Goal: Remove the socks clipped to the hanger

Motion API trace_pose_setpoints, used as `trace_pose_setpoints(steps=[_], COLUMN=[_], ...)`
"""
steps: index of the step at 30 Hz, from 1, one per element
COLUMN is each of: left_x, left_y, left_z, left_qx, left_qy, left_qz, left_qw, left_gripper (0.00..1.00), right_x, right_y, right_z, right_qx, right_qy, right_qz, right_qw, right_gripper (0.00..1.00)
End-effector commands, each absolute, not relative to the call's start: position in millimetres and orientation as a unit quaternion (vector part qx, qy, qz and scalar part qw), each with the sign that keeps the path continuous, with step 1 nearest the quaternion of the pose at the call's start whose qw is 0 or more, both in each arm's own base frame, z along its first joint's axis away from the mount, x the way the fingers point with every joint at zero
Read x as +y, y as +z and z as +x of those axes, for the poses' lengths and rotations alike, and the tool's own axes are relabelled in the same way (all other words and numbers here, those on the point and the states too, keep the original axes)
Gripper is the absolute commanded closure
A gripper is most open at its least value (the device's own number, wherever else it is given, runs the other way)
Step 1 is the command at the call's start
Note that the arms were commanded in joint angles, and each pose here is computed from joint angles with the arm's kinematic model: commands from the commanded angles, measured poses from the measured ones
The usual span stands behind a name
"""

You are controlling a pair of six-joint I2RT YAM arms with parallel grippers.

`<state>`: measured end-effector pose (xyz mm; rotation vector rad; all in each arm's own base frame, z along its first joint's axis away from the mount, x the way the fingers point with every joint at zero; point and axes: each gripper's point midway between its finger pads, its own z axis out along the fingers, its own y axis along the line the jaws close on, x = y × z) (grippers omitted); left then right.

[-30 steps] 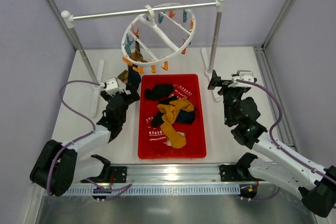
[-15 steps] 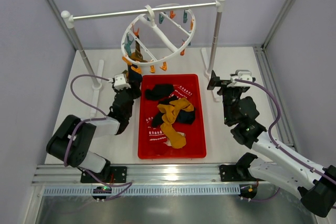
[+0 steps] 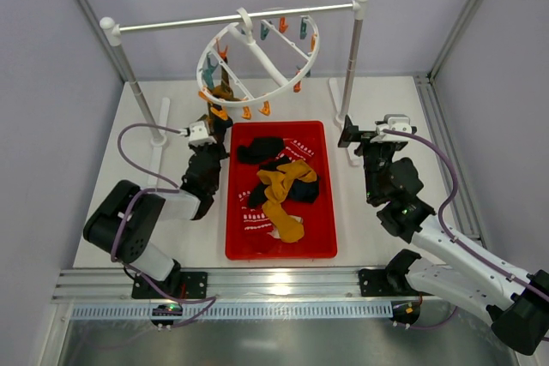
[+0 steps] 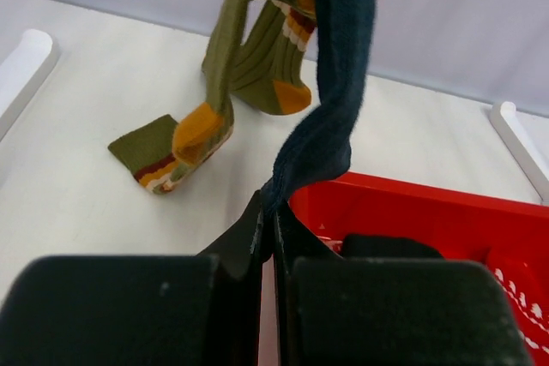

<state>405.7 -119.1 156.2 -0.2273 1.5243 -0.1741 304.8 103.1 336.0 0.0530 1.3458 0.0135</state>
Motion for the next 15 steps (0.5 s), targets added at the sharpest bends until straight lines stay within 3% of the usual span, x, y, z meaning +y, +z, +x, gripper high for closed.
trace_pose_setpoints(steps=[1, 15], left_x=[-140.4, -273.0], left_y=[184.2, 210.8], left_z=[392.6, 350.2], left_qx=[0.654, 0.656], left_qy=[-0.104, -0.166], left_qz=[-0.085, 0.036], left_qw=[0.745, 0.736], left_gripper=[1.00, 1.00], right_x=[102.0, 102.7], right_y=[349.6, 349.1], right_z=[303.7, 304.2], right_qx=[0.605, 0.606], right_qy=[0.026, 0.026], right_qz=[0.044, 0.042], right_qw=[0.795, 0.794], right_gripper=[0.01, 0.00])
